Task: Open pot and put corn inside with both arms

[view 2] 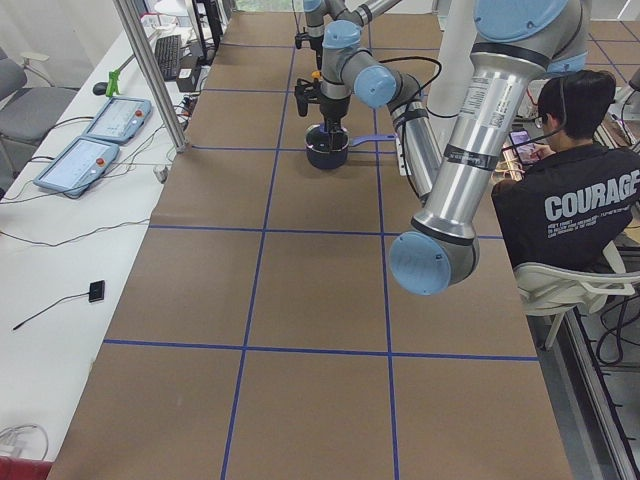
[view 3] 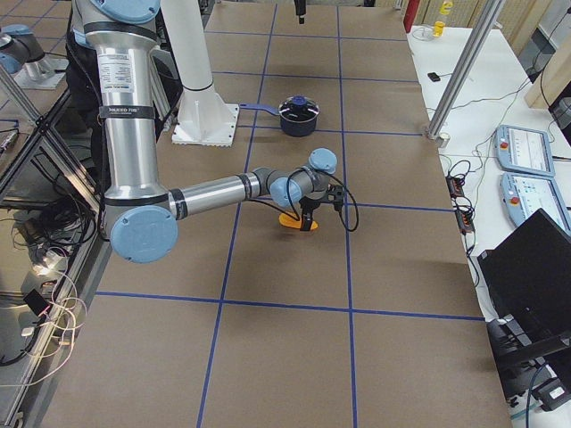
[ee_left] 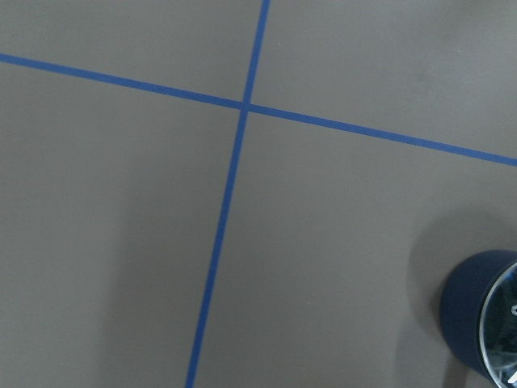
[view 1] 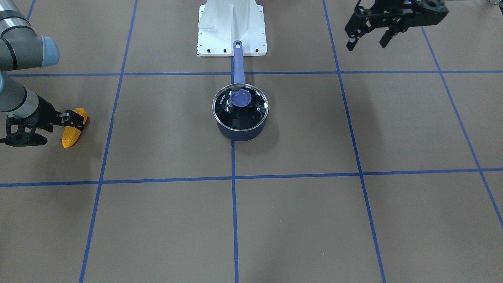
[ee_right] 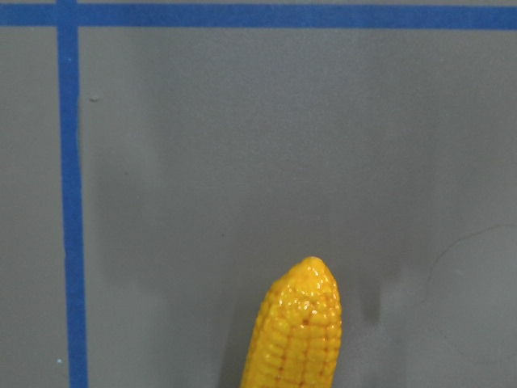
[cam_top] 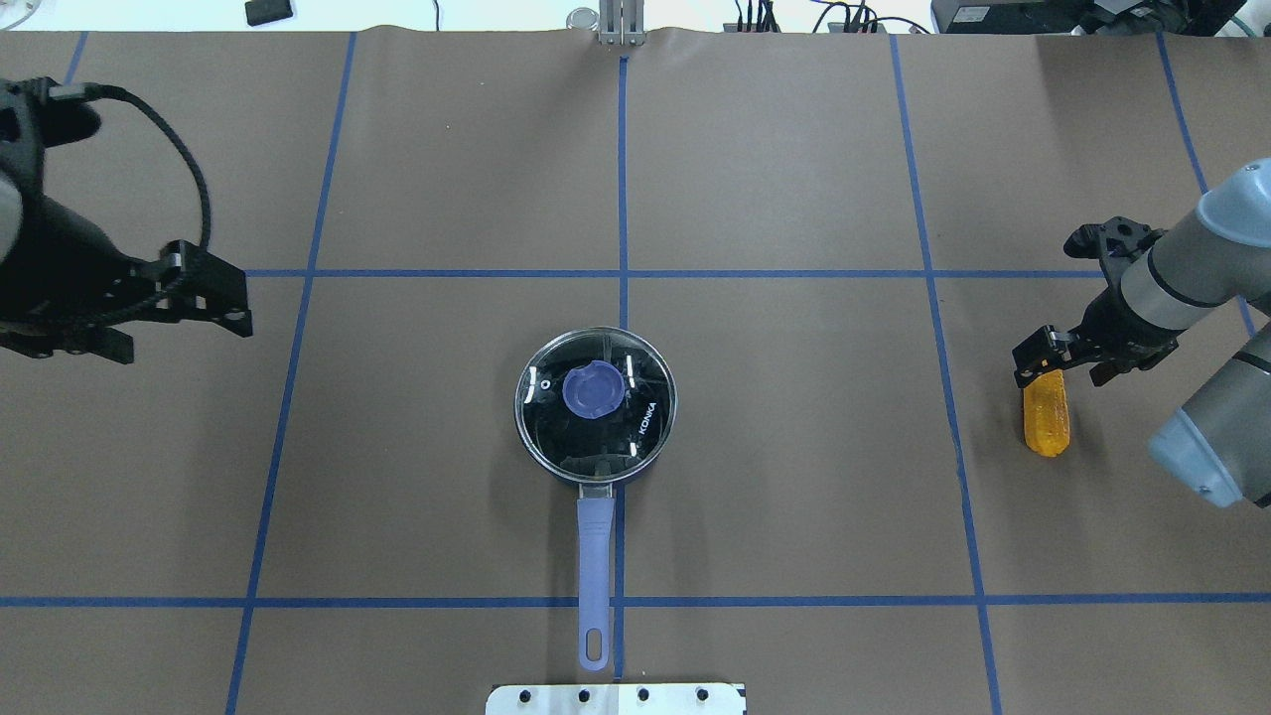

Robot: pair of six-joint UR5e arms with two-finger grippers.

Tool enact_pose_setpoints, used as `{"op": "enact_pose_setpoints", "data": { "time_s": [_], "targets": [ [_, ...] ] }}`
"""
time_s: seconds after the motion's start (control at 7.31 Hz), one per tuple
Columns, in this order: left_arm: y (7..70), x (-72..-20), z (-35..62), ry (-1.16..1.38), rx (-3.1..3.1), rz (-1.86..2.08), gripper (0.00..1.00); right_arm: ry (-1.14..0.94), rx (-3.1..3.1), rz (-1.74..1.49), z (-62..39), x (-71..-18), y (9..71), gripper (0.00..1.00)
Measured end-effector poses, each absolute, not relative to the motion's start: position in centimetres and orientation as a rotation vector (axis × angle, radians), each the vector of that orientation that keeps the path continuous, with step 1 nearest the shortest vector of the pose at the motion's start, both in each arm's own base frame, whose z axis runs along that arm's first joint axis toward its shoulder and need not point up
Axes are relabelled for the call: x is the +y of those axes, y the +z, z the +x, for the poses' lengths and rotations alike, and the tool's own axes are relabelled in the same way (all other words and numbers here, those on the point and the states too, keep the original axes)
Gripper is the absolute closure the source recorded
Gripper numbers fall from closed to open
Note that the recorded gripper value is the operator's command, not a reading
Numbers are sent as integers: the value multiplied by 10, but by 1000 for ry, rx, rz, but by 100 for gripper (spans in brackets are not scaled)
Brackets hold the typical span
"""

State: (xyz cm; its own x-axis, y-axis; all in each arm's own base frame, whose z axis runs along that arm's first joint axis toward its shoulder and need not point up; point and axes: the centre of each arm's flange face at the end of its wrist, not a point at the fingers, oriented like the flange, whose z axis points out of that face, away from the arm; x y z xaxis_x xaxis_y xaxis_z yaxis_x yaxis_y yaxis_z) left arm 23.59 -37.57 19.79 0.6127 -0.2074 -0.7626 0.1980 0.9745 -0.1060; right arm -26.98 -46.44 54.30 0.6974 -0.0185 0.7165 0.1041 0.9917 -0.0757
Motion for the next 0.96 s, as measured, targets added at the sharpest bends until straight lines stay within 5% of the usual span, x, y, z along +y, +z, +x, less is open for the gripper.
{"op": "enact_pose_setpoints", "data": {
  "time_s": [0.68, 0.82, 0.96],
  "targets": [
    [156, -391, 328, -292, 862, -40, 2, -80, -792, -133, -278, -459, 549, 20],
    [152, -395, 337, -297, 859, -43, 2, -83, -791, -138, -281, -459, 550, 53],
    [150, -398, 344, -298, 854, -43, 2, -80, -794, -142, -284, -459, 547, 66]
  ]
}}
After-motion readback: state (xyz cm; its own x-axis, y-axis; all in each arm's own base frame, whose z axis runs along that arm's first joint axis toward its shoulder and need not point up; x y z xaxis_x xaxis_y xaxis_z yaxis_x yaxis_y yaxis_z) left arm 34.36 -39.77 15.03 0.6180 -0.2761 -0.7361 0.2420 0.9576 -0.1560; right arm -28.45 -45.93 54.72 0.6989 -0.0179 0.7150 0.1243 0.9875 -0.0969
